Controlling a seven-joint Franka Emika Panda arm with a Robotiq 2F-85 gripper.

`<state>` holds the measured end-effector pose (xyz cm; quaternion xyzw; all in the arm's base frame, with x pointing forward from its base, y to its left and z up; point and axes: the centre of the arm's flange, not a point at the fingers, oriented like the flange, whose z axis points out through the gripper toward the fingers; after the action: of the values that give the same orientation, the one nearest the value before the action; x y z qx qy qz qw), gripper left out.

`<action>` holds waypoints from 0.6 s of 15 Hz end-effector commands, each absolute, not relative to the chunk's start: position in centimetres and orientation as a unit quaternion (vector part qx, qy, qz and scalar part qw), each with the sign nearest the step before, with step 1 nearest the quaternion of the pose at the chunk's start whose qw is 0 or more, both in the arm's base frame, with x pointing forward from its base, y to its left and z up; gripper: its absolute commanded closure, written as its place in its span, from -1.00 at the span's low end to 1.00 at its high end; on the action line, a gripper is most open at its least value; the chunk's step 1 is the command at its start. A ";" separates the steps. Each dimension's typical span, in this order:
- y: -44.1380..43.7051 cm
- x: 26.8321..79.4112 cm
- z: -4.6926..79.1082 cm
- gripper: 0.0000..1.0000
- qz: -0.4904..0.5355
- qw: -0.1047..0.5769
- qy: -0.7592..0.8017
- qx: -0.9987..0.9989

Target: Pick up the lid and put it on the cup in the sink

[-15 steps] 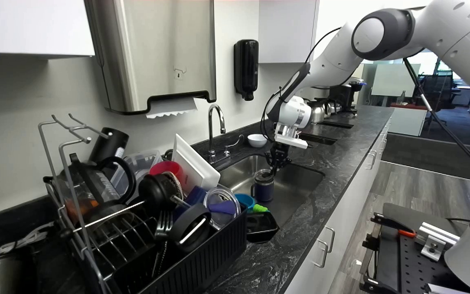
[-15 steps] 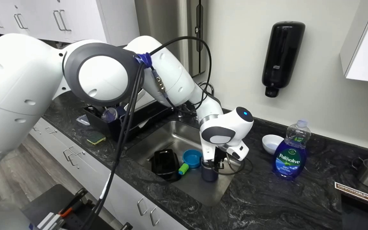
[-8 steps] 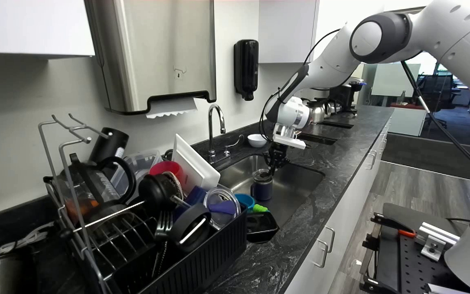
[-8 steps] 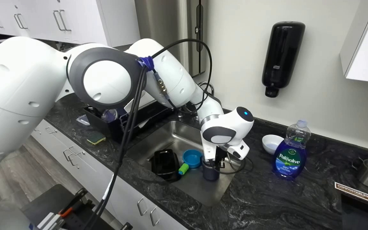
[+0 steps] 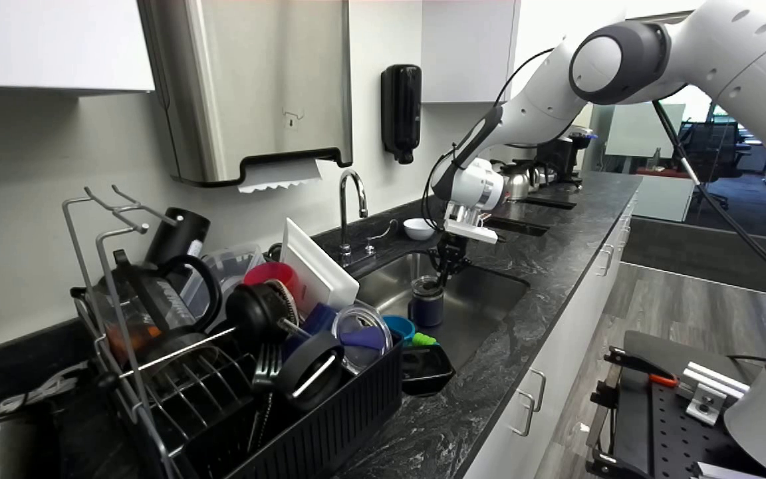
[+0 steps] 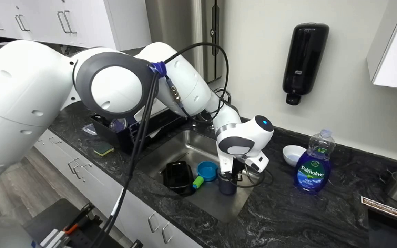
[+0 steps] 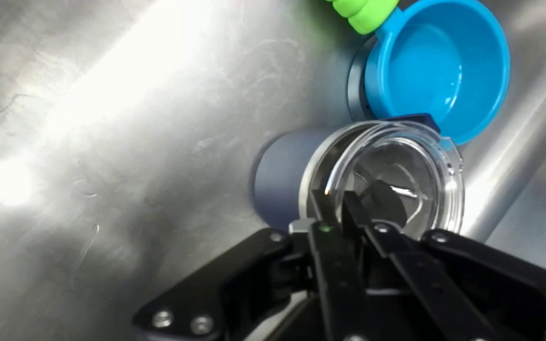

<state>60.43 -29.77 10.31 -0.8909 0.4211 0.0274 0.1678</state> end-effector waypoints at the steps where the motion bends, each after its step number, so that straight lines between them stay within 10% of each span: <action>1: -29.7 61.0 9.8 0.95 0.034 0.170 0.416 -0.893; 4: -29.6 61.1 9.8 0.86 0.034 0.172 0.415 -0.893; 5: -29.5 61.1 9.8 0.31 0.037 0.174 0.415 -0.892; 9: -29.4 61.0 9.7 -0.12 0.041 0.167 0.411 -0.895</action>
<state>60.65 -29.48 9.70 -0.8925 0.4172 0.0318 0.1687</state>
